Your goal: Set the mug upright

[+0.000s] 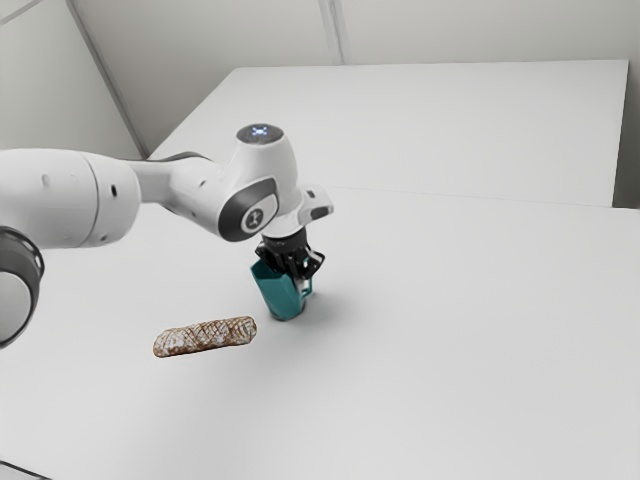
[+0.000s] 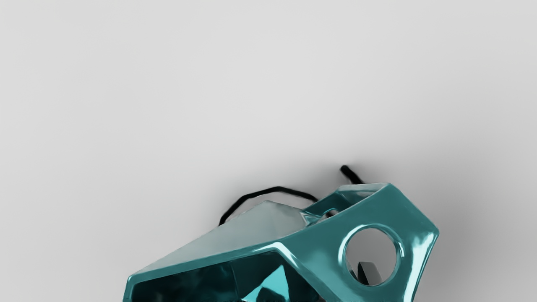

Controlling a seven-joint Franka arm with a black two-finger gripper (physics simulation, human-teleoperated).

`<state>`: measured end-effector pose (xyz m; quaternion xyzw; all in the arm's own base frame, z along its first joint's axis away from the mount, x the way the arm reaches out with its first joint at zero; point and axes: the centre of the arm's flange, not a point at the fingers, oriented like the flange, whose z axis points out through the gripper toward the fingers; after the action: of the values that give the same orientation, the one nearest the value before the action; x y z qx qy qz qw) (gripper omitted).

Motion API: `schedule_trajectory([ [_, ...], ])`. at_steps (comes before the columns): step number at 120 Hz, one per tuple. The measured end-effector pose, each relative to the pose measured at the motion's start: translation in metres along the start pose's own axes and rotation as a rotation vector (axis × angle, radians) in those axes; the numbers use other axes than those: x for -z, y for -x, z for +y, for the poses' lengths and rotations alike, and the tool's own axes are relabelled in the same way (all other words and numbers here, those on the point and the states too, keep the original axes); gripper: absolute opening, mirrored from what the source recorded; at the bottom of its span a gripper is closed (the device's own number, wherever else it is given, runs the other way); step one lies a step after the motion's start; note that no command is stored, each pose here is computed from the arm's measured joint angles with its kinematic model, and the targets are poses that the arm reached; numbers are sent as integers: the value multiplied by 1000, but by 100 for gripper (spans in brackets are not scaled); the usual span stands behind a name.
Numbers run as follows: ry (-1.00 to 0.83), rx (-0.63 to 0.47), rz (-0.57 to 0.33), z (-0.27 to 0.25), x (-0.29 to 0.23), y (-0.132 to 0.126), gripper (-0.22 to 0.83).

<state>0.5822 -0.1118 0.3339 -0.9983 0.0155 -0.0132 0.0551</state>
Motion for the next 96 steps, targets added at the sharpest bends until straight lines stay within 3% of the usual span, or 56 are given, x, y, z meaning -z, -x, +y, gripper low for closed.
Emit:
schedule_trajectory([
  [7, 0, 4, 1, 0, -1, 0, -16],
  [28, 12, 12, 24, -2, 13, -1, 22],
  [45, 20, 16, 59, -4, 38, 2, 41],
  [72, 34, 26, 153, -12, 100, 8, 55],
  [96, 33, 46, 206, -20, 190, -8, 59],
])
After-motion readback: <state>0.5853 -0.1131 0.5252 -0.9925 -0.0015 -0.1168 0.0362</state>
